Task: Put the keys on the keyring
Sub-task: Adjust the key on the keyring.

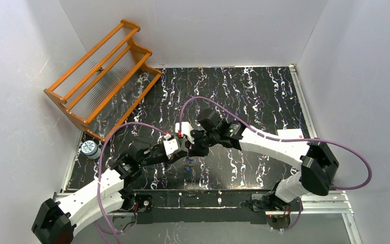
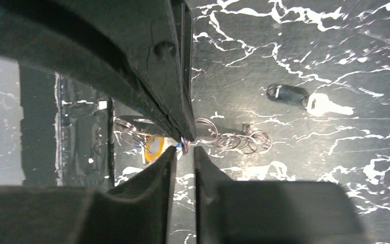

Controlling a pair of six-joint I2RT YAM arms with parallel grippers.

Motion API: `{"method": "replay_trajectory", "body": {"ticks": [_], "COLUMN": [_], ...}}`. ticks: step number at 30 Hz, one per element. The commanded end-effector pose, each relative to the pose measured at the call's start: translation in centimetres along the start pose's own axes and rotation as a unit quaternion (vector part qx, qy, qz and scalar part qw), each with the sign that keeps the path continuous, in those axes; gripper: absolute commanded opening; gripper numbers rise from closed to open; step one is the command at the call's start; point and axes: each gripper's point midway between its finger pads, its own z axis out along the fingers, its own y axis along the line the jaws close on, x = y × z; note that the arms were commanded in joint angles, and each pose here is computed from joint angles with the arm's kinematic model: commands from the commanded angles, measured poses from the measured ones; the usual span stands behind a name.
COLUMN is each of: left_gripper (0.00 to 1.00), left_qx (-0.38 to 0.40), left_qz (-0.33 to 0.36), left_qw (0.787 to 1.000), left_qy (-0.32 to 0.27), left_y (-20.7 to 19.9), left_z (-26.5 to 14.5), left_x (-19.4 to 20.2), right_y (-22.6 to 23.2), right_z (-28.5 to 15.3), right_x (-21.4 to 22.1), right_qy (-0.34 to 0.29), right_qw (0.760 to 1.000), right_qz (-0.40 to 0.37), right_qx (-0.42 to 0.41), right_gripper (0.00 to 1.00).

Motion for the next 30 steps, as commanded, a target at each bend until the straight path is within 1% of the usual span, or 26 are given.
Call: {"method": "replay_trajectory", "body": {"ticks": [1,2,4,6,9,10,12,16,18,21,23,25,30], "left_gripper": [0.0,0.0,0.0,0.0,0.0,0.0,0.0,0.0,0.0,0.0,0.0,0.0,0.0], "left_qx": [-0.036,-0.046,-0.066,-0.087,-0.112,-0.116,-0.12,-0.111,-0.103,-0.09,-0.085,-0.082,-0.075], "left_qz": [-0.004,-0.008,-0.015,-0.024,-0.038,-0.039,-0.041,-0.037,-0.035,-0.036,-0.036,-0.035,-0.035], "left_qw": [0.999,0.999,0.996,0.992,0.982,0.98,0.973,0.964,0.961,0.959,0.959,0.958,0.958], "left_qy": [-0.015,-0.027,-0.055,-0.088,-0.146,-0.156,-0.192,-0.239,-0.255,-0.265,-0.269,-0.272,-0.274], "left_y": [0.7,0.9,1.2,1.6,2.0,2.1,2.1,1.6,1.3,0.9,0.7,0.7,0.5], "left_z": [-0.6,-0.8,-1.1,-1.4,-2.2,-2.3,-2.7,-3.3,-3.4,-3.4,-3.4,-3.4,-3.4], "left_x": [-0.3,-0.6,-1.3,-2.1,-3.7,-3.9,-5.0,-6.6,-7.2,-7.5,-7.8,-7.9,-8.1], "right_y": [-1.4,-1.5,-1.8,-1.9,-1.2,-0.8,-0.2,0.8,1.2,1.4,1.4,1.3,0.6], "right_z": [-1.8,-2.2,-3.0,-3.9,-5.1,-5.2,-5.5,-5.7,-5.9,-5.8,-5.7,-5.5,-5.5], "right_x": [-3.6,-3.7,-4.0,-4.3,-5.3,-5.5,-6.1,-7.2,-7.7,-8.1,-8.2,-8.1,-7.9], "right_qy": [-0.094,-0.107,-0.134,-0.158,-0.195,-0.203,-0.224,-0.252,-0.264,-0.273,-0.274,-0.271,-0.268], "right_qw": [0.994,0.992,0.988,0.984,0.978,0.977,0.973,0.967,0.964,0.961,0.961,0.962,0.963], "right_qz": [-0.019,-0.015,-0.009,-0.008,-0.025,-0.029,-0.035,-0.032,-0.034,-0.034,-0.033,-0.03,-0.026], "right_qx": [0.059,0.065,0.073,0.077,0.064,0.055,0.038,0.005,-0.008,-0.02,-0.026,-0.026,-0.01], "right_gripper": [0.34,0.39,0.45,0.46,0.52,0.54,0.55,0.58,0.58,0.56,0.51,0.43,0.36]}}
